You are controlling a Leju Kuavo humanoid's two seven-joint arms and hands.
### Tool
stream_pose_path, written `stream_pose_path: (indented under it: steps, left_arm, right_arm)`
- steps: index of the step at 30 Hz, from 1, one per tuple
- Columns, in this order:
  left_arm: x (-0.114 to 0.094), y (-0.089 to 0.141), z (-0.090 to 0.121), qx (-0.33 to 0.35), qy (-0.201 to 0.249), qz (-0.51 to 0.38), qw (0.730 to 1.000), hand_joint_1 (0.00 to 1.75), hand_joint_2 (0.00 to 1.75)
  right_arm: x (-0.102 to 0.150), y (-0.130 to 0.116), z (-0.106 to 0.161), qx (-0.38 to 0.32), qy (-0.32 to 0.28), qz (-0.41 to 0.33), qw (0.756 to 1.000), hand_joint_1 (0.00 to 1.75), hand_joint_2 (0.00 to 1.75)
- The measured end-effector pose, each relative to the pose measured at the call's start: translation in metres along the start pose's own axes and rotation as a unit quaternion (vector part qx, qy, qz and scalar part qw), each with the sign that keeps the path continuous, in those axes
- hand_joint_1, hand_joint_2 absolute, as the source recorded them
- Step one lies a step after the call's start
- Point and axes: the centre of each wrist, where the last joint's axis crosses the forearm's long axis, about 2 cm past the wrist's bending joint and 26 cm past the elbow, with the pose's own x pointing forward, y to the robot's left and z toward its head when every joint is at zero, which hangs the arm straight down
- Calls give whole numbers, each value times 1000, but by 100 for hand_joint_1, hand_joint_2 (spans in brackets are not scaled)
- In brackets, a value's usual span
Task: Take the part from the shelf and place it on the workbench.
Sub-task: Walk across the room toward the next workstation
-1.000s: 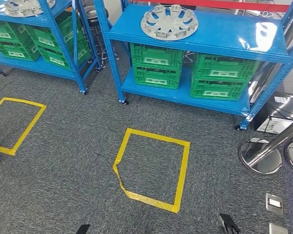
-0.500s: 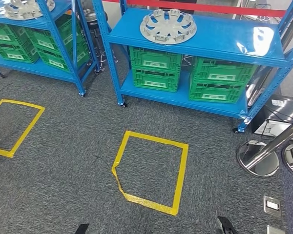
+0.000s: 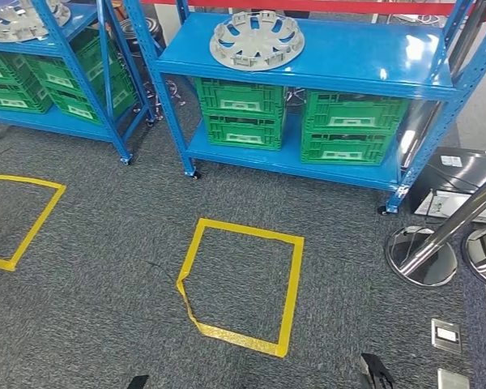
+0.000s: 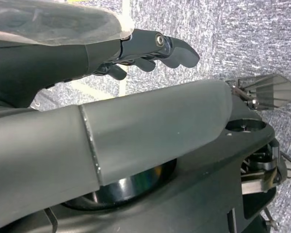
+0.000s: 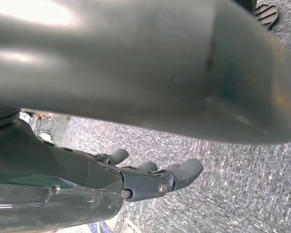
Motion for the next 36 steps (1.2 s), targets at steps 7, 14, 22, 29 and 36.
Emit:
stream_pose_path:
  steps: [7,14,22,29,36]
  left_arm:
    - [0,-1,0,-1,0,-2,1000,0,0]
    - [1,-3,0,-3,-1,-6,1000,0,0]
    - [0,-4,0,-4,2,-7,1000,0,0]
    - [2,-6,0,-7,3,-11,1000,0,0]
    - [-1,-4,0,-5,7,-15,1000,0,0]
  right_arm:
    - [0,0,0,-1,-6,0,1000,0,0]
    - [2,0,0,-1,-2,-4,1000,0,0]
    - [1,-2,0,-1,2,-7,1000,0,0]
    - [3,-6,-1,-7,0,-5,1000,0,0]
    - [2,-4,-1,-8,0,-2,1000,0,0]
